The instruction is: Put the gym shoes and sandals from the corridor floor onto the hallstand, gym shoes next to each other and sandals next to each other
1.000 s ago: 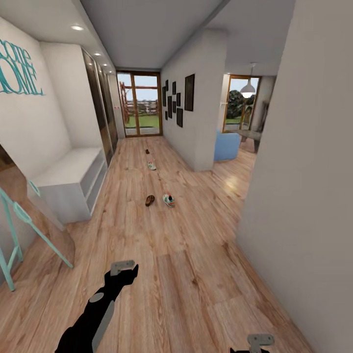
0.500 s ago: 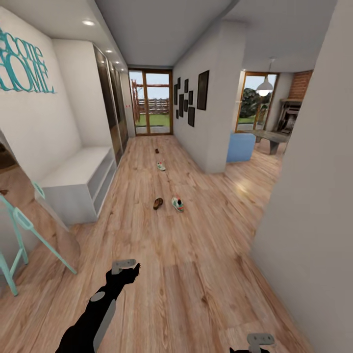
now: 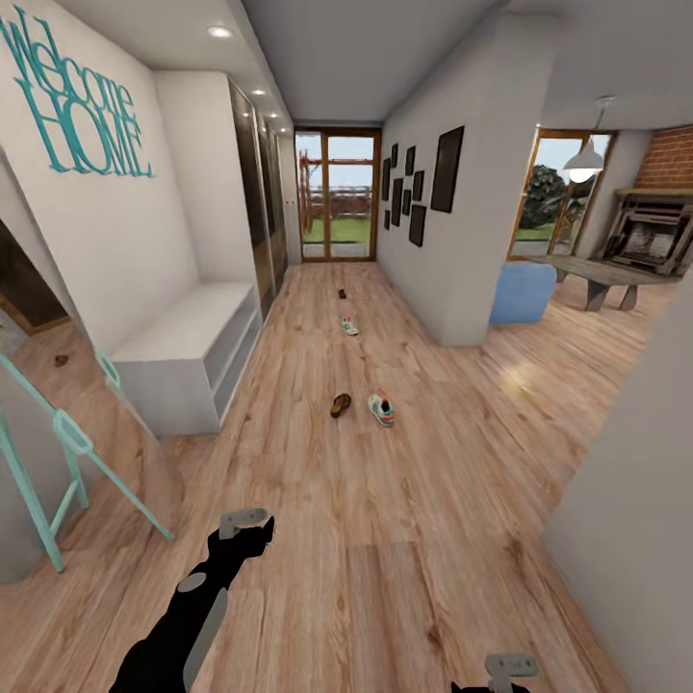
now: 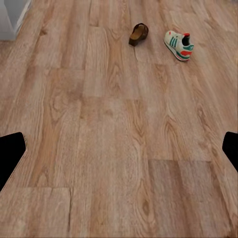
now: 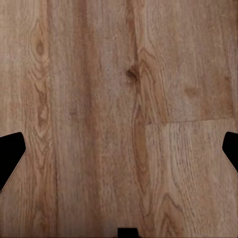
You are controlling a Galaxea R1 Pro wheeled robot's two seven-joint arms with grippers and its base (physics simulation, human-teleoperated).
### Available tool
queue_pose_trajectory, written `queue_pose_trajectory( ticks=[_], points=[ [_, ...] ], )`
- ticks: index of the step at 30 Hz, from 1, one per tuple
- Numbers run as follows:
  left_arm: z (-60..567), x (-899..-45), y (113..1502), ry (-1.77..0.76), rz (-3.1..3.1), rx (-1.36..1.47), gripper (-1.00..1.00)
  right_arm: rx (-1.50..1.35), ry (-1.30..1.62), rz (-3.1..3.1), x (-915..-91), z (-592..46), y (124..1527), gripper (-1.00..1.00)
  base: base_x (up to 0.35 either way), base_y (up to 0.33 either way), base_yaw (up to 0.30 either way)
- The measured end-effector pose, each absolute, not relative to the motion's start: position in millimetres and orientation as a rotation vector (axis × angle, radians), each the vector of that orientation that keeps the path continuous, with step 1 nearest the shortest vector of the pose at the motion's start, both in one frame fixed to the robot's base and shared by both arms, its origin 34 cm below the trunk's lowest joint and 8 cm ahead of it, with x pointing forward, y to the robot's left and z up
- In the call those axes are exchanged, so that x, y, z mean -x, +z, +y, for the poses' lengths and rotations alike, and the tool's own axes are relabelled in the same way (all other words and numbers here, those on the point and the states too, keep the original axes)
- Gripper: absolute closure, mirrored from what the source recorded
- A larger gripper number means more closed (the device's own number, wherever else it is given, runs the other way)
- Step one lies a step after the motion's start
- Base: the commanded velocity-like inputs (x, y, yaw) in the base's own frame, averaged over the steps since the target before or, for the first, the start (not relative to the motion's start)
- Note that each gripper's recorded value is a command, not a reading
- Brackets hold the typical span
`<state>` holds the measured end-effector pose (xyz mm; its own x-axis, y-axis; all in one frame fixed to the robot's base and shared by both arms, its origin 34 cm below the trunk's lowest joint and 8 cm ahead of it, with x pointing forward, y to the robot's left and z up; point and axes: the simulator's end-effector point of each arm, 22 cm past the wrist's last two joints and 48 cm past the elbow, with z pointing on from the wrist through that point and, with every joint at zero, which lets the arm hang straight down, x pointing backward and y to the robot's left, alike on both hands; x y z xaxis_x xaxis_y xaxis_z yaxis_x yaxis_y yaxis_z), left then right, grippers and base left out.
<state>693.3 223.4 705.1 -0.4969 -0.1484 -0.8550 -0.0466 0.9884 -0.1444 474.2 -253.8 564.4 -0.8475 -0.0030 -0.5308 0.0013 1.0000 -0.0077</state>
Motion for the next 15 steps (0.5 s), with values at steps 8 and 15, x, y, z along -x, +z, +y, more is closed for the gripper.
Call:
queue_pose_trajectory(
  ticks=[8,15],
  points=[
    [223.3,-692.5,702.0,-0.123,2.096,0.137,-1.00,0.000,-0.013,2.587,-472.8,-255.1,562.8,-1.00,0.347,0.000,0.101],
    [223.4,-692.6,701.9,-0.123,2.096,0.137,-1.00,0.000,-0.013,2.587,-472.8,-255.5,562.7,-1.00,0.348,0.000,0.007]
  ],
)
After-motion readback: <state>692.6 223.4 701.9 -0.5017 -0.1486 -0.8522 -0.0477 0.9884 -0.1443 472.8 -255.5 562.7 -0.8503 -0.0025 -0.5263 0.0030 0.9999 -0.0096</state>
